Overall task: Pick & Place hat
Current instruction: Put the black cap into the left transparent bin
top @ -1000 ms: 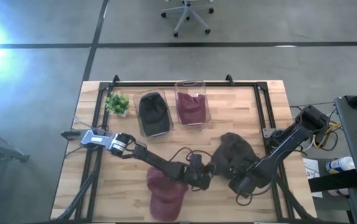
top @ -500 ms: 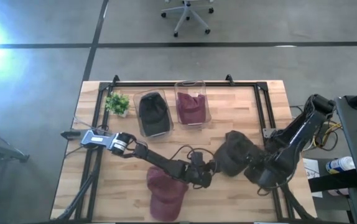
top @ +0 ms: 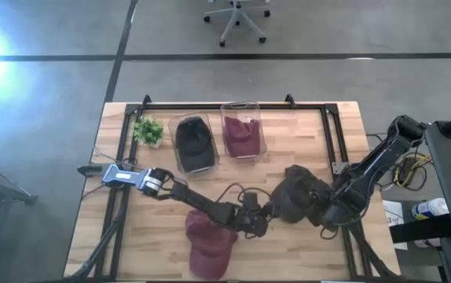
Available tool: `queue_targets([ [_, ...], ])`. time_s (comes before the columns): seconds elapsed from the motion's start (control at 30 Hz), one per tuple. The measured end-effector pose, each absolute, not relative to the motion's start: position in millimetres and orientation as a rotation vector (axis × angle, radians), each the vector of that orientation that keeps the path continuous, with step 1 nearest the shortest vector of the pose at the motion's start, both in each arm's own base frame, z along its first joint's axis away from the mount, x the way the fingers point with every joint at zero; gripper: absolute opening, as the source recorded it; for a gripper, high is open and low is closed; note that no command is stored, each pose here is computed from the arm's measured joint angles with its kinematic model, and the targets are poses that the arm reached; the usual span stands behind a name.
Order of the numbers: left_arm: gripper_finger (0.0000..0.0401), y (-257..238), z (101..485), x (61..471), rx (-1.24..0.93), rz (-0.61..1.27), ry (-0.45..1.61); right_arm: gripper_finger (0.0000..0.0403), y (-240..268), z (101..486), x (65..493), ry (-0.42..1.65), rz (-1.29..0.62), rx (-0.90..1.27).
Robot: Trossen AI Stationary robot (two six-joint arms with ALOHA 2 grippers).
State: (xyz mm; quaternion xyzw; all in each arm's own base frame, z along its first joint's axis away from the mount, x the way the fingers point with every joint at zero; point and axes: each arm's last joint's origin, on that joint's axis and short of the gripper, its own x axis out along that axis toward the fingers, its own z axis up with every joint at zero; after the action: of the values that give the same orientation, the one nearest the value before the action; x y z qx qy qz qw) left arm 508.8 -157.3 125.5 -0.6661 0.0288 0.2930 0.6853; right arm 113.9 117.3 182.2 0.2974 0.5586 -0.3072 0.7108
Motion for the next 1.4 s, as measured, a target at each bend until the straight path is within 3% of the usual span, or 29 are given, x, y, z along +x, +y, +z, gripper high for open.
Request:
queue_targets([
  [0.5, 0.0229, -148, 125, 512, -1.473, 0.657, 0.077, 0.0162, 114, 159, 139, 1.149, -0.528, 0.791],
  [1.0, 0.0221, -144, 130, 509, -1.439, 0.696, 0.074, 0.0162, 116, 171, 154, 1.1, -0.426, 0.802],
  [1.2, 0.0163, -139, 134, 505, -1.379, 0.754, 0.069, 0.0162, 118, 185, 156, 1.079, -0.392, 0.781],
  [1.4, 0.0061, -135, 136, 505, -1.333, 0.796, -0.011, 0.0162, 118, 211, 159, 1.046, -0.403, 0.727],
])
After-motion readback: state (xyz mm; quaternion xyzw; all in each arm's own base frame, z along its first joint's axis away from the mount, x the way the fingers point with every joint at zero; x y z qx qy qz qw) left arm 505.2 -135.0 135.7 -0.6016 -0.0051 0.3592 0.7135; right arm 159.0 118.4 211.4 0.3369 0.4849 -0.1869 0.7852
